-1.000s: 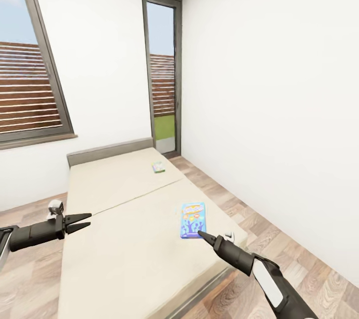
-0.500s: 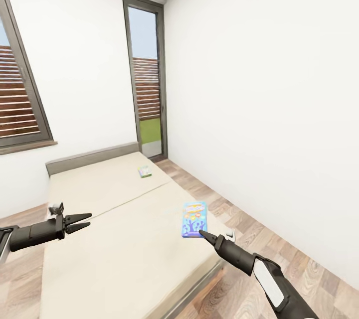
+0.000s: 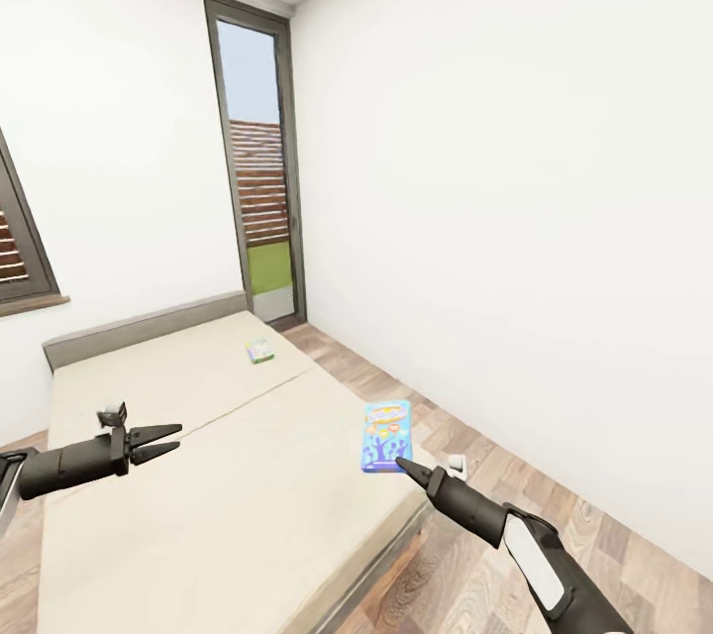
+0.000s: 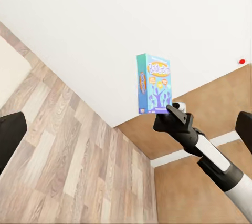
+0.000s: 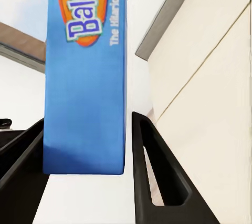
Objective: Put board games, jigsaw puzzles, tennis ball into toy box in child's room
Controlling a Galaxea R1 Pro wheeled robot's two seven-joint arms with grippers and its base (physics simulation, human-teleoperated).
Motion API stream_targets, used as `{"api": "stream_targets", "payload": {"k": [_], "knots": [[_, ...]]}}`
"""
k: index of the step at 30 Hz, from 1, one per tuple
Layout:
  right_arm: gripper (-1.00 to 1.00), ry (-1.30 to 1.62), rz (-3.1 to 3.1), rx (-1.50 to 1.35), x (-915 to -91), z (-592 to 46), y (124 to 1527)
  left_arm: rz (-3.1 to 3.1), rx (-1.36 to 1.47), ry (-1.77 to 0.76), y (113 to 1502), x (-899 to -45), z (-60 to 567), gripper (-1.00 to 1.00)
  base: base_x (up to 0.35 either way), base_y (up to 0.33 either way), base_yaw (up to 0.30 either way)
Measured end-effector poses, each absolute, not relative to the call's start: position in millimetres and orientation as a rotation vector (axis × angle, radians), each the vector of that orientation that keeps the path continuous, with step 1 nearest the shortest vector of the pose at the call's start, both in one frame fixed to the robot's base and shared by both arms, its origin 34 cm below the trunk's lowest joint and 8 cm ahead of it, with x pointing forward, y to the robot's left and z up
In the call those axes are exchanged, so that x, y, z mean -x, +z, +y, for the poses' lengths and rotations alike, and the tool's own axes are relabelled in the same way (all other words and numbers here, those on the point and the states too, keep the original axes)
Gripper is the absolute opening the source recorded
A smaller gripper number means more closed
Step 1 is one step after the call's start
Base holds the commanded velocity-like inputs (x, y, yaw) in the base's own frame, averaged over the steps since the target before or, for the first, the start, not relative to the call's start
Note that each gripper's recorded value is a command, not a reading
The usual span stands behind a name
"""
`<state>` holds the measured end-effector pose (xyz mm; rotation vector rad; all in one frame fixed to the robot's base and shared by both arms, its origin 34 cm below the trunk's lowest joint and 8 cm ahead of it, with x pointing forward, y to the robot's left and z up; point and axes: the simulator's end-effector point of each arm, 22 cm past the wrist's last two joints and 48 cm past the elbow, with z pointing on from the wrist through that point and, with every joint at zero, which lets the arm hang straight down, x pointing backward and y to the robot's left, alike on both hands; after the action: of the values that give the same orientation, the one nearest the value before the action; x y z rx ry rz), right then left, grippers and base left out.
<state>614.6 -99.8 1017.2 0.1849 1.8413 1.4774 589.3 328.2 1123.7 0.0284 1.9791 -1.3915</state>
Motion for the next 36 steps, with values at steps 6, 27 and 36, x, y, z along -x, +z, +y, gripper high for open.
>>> {"api": "stream_targets", "payload": {"k": [6,27,36], "knots": [[-1.00,1.474,1.837,-0.182,-613,-101,1022,1.975,-0.033,-1.389,1129,-587,328,1.00,0.000,0.000,-0.210],[-1.00,1.459,1.790,-0.252,-624,-123,1030,1.972,-0.037,-1.387,1131,-587,328,1.00,0.000,0.000,-0.169],[-1.00,1.456,1.778,-0.274,-627,-129,1031,1.974,-0.034,-1.388,1129,-587,328,1.00,0.000,0.000,-0.183]]}}
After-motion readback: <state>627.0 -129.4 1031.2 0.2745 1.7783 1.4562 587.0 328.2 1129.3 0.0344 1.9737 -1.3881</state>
